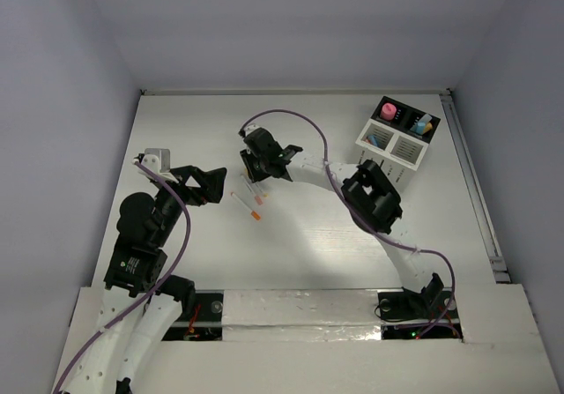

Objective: Sort the stationery into containers
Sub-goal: Pick up the pen from the center of the board, then place the pen in the storage box.

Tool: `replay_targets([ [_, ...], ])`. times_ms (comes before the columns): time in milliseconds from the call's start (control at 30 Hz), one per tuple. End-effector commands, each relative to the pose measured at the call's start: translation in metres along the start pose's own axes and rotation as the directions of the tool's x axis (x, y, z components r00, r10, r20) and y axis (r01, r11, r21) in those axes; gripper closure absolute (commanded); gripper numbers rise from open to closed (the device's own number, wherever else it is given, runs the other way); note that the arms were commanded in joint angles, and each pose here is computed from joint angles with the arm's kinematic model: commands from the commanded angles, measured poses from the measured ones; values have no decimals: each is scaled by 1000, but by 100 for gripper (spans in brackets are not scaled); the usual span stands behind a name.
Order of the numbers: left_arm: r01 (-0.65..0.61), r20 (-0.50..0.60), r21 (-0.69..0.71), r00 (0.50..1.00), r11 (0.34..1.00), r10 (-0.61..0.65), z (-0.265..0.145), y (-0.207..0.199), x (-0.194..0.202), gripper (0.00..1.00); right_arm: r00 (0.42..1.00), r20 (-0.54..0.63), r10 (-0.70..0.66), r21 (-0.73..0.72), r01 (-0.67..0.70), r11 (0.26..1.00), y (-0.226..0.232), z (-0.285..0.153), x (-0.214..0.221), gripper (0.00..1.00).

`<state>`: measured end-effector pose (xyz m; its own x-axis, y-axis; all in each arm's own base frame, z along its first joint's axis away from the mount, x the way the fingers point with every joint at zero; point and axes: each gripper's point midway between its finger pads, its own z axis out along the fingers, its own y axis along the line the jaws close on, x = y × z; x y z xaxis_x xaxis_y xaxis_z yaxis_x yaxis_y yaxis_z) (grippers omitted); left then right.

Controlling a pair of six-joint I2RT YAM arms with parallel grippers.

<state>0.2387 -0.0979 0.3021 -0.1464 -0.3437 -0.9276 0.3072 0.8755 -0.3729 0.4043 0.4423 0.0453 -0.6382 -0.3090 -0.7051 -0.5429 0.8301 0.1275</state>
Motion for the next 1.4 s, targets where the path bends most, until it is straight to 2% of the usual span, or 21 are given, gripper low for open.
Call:
replay_targets([
  [0, -6, 77, 34, 997, 999, 4, -4, -10, -25, 1, 999, -17, -29, 9, 29, 1000, 4, 5, 0, 66],
  [333, -6, 76, 34, 997, 999, 4, -3, -10, -25, 1, 980, -100, -173, 265, 193, 945, -55, -1, 24, 70],
  [433, -7, 79, 37, 997, 999, 4, -4, -11, -26, 1, 967, -141, -213, 289, 246, 925, -65, -4, 35, 79],
  [500, -7, 79, 37, 997, 999, 4, -4, -11, -26, 1, 966, -157, -207, 285, 245, 927, -65, -4, 42, 98],
  [600, -7, 79, 37, 997, 999, 4, -4, -11, -26, 1, 978, -132, -162, 269, 193, 944, -68, -8, 37, 100],
  [667, -7, 80, 39, 997, 999, 4, -4, -11, -25, 1, 990, -78, -116, 258, 133, 957, -69, -12, 30, 100],
  [767, -7, 83, 38, 997, 999, 4, -5, -11, -26, 1, 996, 82, -24, 238, 3, 971, -71, -39, -6, 100],
  [800, -7, 85, 39, 996, 999, 4, -5, -11, -27, 1, 984, 179, 9, 212, -48, 976, -72, -66, -37, 100],
  [833, -8, 86, 39, 996, 999, 4, -6, -11, -27, 1, 973, 228, 41, 191, -86, 978, -74, -79, -47, 100],
  [867, -7, 90, 41, 996, 999, 3, -6, -12, -28, 1, 950, 306, 62, 164, -117, 980, -75, -92, -65, 100],
  [900, -8, 92, 42, 996, 999, 4, -7, -12, -28, 1, 946, 315, 76, 172, -136, 976, -83, -100, -58, 100],
  [967, -7, 96, 43, 995, 999, 3, -8, -12, -29, 1, 871, 480, 102, 191, -217, 957, -107, -152, -97, 100],
  [1000, -8, 94, 54, 996, 999, 2, -8, -15, -29, 1, 866, 491, 98, 225, -234, 946, -121, -161, -87, 100],
  [1033, -9, 97, 55, 995, 998, 4, -10, -15, -29, 1, 818, 567, 92, 245, -274, 930, -140, -197, -103, 100],
  [1067, -9, 99, 53, 995, 999, 4, -10, -15, -29, 1, 775, 626, 85, 280, -325, 903, -158, -217, -110, 100],
  [1133, -10, 100, 63, 995, 998, 3, -12, -18, -30, 1, 749, 658, 78, 331, -381, 863, -190, -241, -99, 100],
  [1167, -9, 101, 60, 995, 998, 3, -12, -17, -30, 1, 688, 722, 74, 355, -460, 814, -219, -277, -105, 100],
  [1233, -8, 105, 70, 994, 998, 1, -14, -20, -31, 1, 647, 760, 52, 396, -527, 752, -251, -304, -97, 100],
  [1267, -10, 106, 69, 994, 998, 3, -14, -19, -31, 1, 620, 784, 37, 431, -587, 686, -279, -326, -85, 100],
  [1333, -10, 109, 78, 994, 997, 2, -16, -22, -32, 1, 608, 794, 1, 476, -623, 620, -302, -345, -73, 100],
  [1367, -9, 111, 77, 994, 997, 0, -16, -22, -32, 1, 595, 804, -24, 504, -659, 559, -320, -356, -60, 100],
])
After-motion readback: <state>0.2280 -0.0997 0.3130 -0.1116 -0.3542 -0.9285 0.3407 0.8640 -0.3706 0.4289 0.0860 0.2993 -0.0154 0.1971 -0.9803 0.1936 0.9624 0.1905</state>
